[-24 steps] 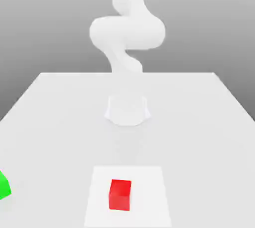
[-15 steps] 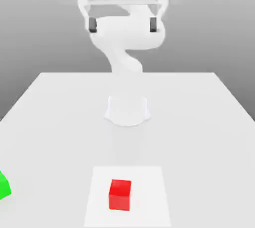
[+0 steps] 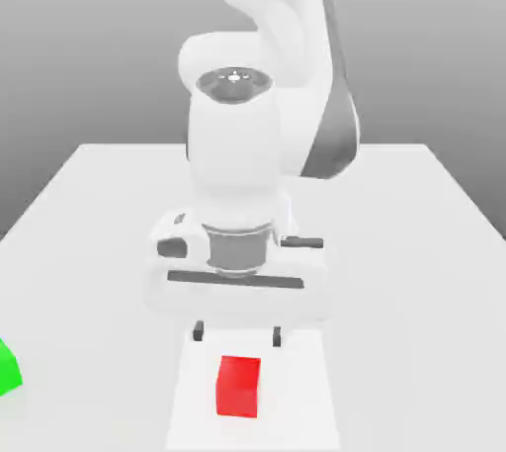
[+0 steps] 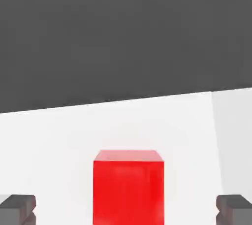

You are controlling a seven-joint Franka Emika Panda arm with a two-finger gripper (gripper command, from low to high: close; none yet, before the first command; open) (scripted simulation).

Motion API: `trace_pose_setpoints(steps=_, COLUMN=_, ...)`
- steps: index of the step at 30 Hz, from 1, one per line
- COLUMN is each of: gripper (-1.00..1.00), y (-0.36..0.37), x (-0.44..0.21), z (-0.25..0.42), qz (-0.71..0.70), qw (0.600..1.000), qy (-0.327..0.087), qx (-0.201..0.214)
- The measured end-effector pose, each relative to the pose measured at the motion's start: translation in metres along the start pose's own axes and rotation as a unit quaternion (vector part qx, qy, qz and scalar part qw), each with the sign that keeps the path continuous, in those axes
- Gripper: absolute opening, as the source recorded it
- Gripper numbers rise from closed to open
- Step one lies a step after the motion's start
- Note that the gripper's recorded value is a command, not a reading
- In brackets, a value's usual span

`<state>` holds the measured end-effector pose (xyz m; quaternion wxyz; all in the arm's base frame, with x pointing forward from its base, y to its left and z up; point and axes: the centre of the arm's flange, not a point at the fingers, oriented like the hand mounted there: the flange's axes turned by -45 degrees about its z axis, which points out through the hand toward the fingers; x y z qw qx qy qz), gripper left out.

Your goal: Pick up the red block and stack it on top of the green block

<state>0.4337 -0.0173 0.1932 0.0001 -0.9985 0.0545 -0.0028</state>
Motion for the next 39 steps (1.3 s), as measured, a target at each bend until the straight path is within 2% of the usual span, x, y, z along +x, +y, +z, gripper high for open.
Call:
trace_pose_setpoints(steps=3, gripper=0.00, y=0.000, x=-0.002, z=0.035, qz=0.000, qw=1.000, qy=-0.002, qx=0.000)
trace_pose_setpoints(steps=4, gripper=-1.00, y=0.000, x=-0.002, z=0.044, qz=0.000, qw=1.000, qy=-0.003, qx=0.000)
trace_pose_setpoints(steps=11, gripper=-1.00, y=0.000, x=-0.003, z=0.045, qz=0.000, qw=1.000, qy=-0.003, qx=0.000)
trace_pose_setpoints(steps=17, gripper=-1.00, y=0.007, x=0.000, z=-0.012, qz=0.007, qw=1.000, qy=-0.003, qx=0.000)
trace_pose_setpoints(steps=24, gripper=-1.00, y=0.156, x=0.025, z=-0.029, qz=0.142, qw=0.990, qy=-0.008, qx=0.003)
trace_pose_setpoints(steps=30, gripper=-1.00, y=0.301, x=0.003, z=-0.049, qz=0.259, qw=0.966, qy=-0.004, qx=0.001)
trace_pose_setpoints(steps=34, gripper=-1.00, y=0.329, x=-0.005, z=-0.013, qz=0.280, qw=0.960, qy=-0.002, qx=0.000)
trace_pose_setpoints(steps=35, gripper=1.00, y=0.330, x=-0.006, z=0.002, qz=0.281, qw=0.960, qy=-0.002, qx=-0.001)
trace_pose_setpoints(steps=39, gripper=1.00, y=0.330, x=-0.006, z=0.002, qz=0.281, qw=0.960, qy=-0.002, qx=-0.001)
